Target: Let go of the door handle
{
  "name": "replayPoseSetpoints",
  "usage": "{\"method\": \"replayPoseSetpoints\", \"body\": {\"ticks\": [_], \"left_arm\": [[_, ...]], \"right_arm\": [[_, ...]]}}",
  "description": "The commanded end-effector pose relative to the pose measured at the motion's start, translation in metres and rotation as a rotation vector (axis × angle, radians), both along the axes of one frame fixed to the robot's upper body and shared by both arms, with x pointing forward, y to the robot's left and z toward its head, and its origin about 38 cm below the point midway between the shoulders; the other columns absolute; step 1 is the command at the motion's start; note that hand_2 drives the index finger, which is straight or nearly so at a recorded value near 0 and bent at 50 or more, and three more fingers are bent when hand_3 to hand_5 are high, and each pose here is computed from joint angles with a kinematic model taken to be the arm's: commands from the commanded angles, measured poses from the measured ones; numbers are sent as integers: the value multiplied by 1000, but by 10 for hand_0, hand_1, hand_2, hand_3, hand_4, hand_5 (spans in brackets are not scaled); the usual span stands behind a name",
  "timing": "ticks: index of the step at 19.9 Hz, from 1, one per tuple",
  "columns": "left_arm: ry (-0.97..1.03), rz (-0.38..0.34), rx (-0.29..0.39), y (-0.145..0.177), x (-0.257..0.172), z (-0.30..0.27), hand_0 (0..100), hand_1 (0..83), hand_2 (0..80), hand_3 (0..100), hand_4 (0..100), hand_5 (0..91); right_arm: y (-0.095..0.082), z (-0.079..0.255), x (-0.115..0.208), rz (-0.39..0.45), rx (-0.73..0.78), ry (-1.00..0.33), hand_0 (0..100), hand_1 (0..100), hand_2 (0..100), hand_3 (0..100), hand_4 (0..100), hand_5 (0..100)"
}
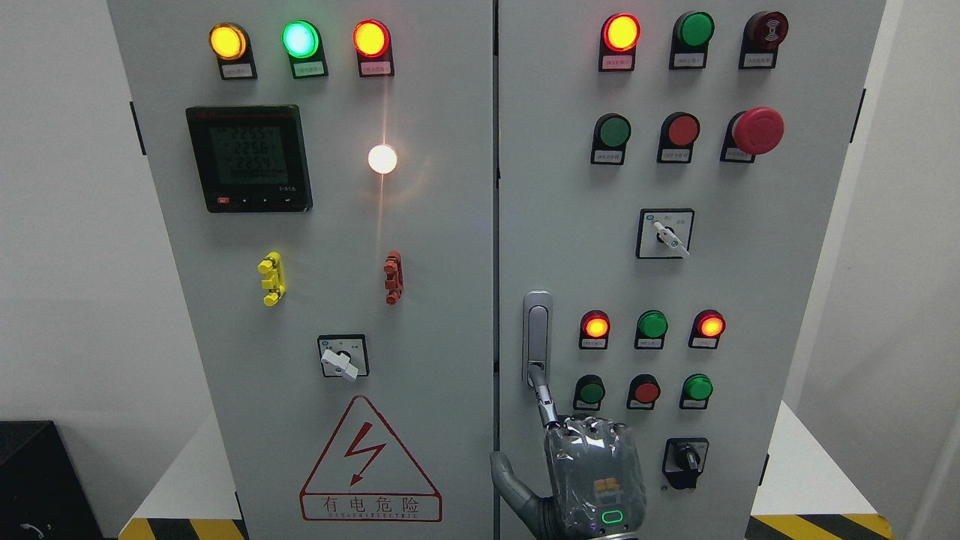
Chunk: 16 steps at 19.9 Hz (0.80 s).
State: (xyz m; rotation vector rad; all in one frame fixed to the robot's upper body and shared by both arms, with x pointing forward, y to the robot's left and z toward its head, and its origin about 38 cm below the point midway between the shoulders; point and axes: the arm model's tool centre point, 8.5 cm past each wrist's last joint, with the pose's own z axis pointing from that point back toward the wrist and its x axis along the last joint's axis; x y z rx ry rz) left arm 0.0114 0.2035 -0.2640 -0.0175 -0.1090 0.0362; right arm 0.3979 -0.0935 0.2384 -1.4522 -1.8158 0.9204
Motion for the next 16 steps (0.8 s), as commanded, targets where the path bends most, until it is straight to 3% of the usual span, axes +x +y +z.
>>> {"method": "replayPoseSetpoints", "body": {"ticks": [1,16], "left_arm": [[3,-1,5,1,7,1,120,556,0,0,0,0],[3,-3,5,1,7,1,120,556,0,0,0,0]], "right_arm": [[-4,-2,3,-14,-2,8,300,216,0,1000,1000,1000],[-3,-1,6,-12,-6,11,306,220,0,1000,1000,1000]]}}
